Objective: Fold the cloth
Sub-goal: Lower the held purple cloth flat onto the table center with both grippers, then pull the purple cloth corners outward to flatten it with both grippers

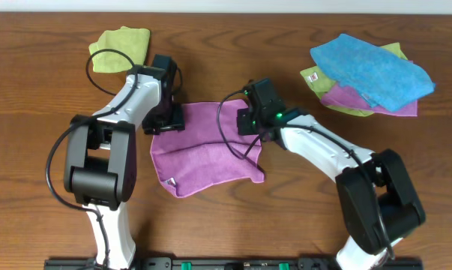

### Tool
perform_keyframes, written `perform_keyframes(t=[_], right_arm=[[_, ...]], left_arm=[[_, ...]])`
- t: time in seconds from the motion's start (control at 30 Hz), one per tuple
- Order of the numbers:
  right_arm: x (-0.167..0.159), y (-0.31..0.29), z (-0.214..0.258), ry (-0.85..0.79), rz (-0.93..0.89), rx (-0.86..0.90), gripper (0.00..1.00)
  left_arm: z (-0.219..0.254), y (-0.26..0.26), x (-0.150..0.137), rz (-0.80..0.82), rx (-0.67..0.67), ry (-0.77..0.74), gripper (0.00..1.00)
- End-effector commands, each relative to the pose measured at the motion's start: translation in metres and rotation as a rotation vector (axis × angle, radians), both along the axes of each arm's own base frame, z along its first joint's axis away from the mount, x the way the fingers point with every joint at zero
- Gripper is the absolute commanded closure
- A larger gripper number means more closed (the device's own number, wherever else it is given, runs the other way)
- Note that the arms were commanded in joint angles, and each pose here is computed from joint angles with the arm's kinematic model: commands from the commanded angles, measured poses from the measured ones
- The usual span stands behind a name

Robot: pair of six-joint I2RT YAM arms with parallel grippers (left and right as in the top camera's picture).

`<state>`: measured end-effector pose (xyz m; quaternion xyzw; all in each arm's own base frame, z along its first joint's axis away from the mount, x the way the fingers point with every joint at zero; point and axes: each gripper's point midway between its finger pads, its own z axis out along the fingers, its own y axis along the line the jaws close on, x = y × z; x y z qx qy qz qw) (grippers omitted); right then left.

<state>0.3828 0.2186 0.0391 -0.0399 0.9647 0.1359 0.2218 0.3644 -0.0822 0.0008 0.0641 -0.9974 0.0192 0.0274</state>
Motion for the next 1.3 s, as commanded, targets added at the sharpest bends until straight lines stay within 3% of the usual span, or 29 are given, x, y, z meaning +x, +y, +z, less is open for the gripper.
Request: perform_keyframes(t=[0.0,0.5,0.9,1.27], right_arm=[[0.001,0.002,-0.005,0.005,0.029,0.002,0.98],[-0.003,0.015,-0.050,0.062,0.052,0.001,0.99],[0.033,-0.046,-0.048,-0.009,-0.154,-0.099,0.99],[0.031,-0.045,-0.049,0.009,-0.162,-0.082,0.98]], left_arm=[[-0.012,-0.006,-0.006,0.015,-0.017,0.043,0.39],[-0.015,-0.007,-0.002,0.028,-0.017,0.029,0.38],[-0.011,-0.011,0.033,0.031,-0.028,-0.109,0.39],[0.015,-0.015,0.086,0.037,-0.041,-0.291,0.38]])
